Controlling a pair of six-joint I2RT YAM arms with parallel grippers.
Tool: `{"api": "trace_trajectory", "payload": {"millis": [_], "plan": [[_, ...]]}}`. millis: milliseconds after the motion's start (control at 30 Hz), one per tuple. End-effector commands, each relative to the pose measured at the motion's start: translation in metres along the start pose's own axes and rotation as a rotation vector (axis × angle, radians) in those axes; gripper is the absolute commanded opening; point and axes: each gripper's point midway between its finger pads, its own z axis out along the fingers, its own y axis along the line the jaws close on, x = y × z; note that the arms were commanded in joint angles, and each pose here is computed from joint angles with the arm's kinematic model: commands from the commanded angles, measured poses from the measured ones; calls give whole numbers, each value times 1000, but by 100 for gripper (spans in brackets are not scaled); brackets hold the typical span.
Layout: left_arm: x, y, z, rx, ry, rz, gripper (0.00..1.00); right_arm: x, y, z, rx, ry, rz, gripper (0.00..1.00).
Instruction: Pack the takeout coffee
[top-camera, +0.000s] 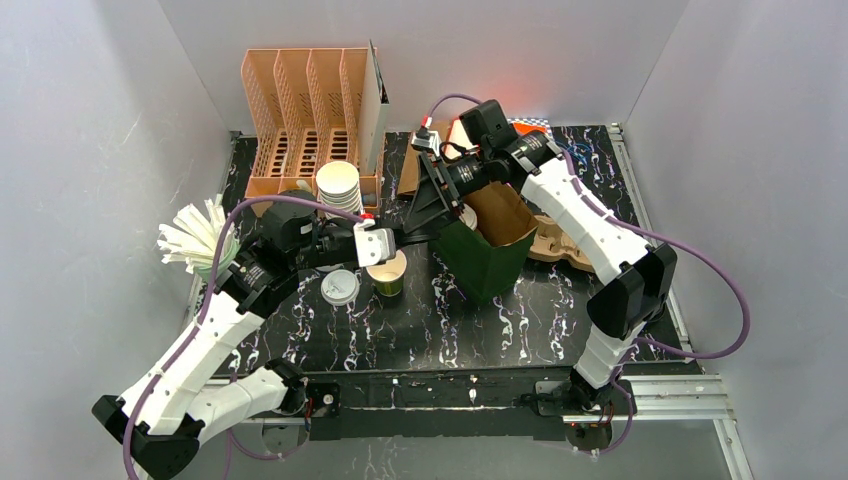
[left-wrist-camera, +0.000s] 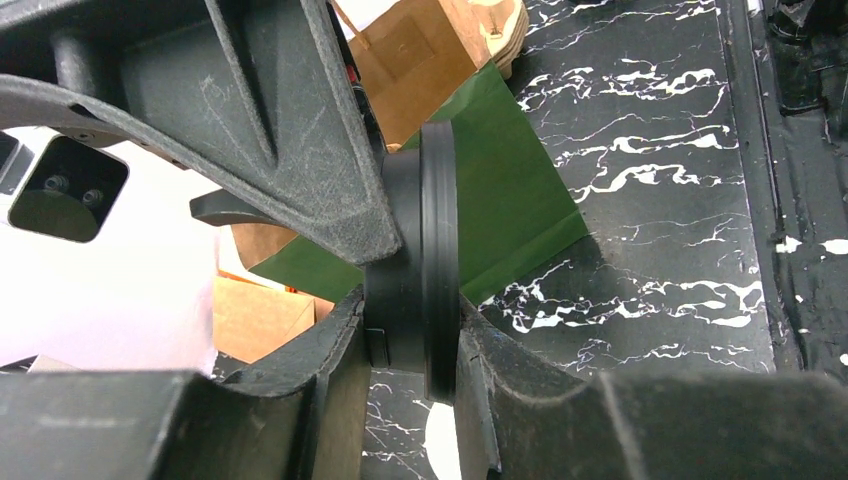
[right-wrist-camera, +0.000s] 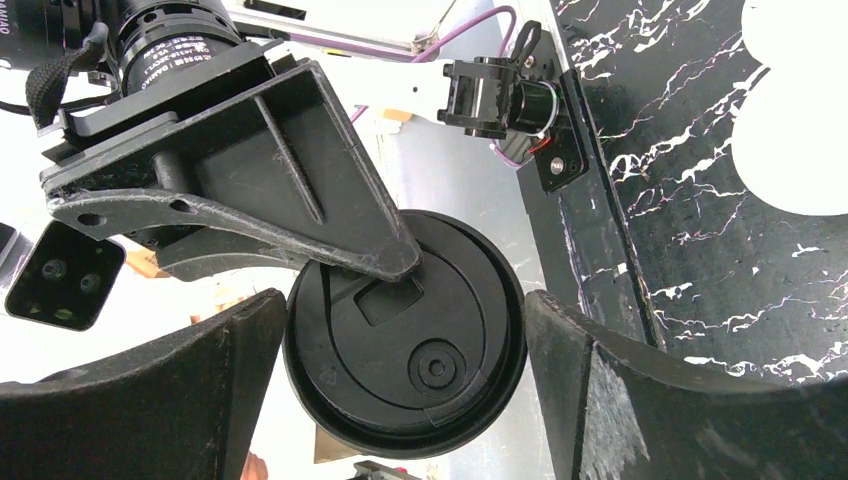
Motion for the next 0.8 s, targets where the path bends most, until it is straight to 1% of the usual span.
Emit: {"api": "trace_trajectory", "payload": {"millis": [0,167,300,367,433,500,667,767], "plan": [[-13,11,-6,-28,-11,66,27,9,18,-3,-31,6,-63,95],[-11,14,-5,-38,0,86,27,12,17,-1,-31,15,-52,93],[-9,19,-5,-52,15,100,27,13,14,-1,-25,19,-38,83],[-8,20,-5,-56,20,100,27,12,13,0,-22,18,-38,80],[-7,21,-5,-61,25,99,31,11,11,0,-12,12,-40,77],[-5,21,-6,-69,32,84,38,10,8,0,-2,7,-43,74],[-2,22,-11,-102,51,63,40,9,8,1,-3,-3,-49,68],[-2,23,-13,-113,55,51,48,7,6,2,7,-9,-51,65]]}}
